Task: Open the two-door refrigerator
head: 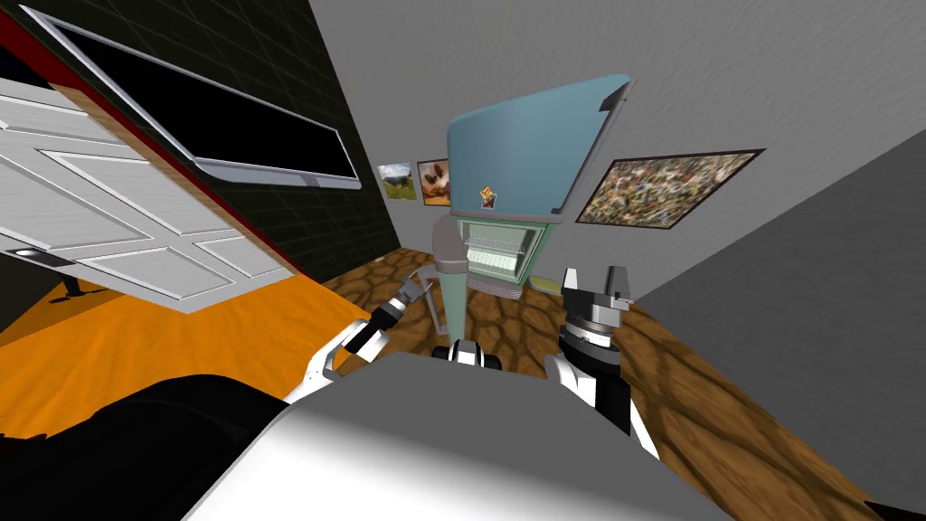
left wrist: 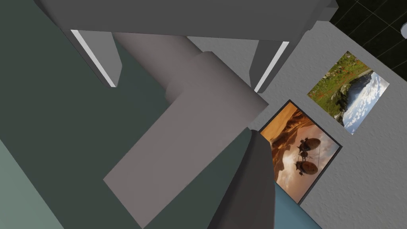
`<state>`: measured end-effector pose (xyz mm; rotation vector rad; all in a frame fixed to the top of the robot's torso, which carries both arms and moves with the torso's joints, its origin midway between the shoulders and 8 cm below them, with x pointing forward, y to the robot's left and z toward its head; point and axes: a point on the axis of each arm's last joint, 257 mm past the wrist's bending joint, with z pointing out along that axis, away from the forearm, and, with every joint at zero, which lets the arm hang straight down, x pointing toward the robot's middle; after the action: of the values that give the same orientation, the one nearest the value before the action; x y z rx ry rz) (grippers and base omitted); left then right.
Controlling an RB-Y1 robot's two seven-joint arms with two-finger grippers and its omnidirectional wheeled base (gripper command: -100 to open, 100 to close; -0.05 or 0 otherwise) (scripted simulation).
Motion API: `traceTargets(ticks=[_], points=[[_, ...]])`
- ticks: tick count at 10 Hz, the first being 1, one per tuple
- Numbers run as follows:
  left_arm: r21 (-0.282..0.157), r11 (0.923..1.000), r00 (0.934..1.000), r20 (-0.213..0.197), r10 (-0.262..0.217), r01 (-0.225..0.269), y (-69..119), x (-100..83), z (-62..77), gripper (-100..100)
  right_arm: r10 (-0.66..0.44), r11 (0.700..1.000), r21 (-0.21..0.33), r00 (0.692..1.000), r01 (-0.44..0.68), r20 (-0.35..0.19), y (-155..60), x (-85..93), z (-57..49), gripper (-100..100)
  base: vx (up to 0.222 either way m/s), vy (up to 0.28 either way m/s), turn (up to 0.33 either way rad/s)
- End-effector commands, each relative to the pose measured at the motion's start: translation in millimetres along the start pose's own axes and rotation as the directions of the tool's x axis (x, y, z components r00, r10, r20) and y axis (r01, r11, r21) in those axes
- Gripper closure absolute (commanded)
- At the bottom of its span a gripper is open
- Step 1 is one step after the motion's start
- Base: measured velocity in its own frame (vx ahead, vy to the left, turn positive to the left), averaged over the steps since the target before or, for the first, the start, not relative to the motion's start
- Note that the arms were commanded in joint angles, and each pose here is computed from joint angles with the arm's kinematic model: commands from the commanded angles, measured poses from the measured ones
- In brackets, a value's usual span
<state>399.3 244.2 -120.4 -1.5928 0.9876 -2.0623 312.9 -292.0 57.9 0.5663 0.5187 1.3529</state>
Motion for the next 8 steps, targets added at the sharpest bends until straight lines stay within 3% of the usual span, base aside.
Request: traceTargets(ticks=[1, 8], points=[[-0.009, 1.0, 0.9999, -0.011, -0.003, 0.003, -9.4, 15.1, -3.6, -100, 0.0, 1.0, 0.0, 1.0, 0.0, 0.0, 0, 0.0, 0.0, 0, 0.042, -0.002, 0.087], [-0.037, 0.9992, 0.9991, -0.04, -0.014, 0.013, -25.2, 54.4, -12.2, -100, 0.0, 1.0, 0.0, 1.0, 0.0, 0.0, 0, 0.0, 0.0, 0, 0.041, -0.011, 0.055]])
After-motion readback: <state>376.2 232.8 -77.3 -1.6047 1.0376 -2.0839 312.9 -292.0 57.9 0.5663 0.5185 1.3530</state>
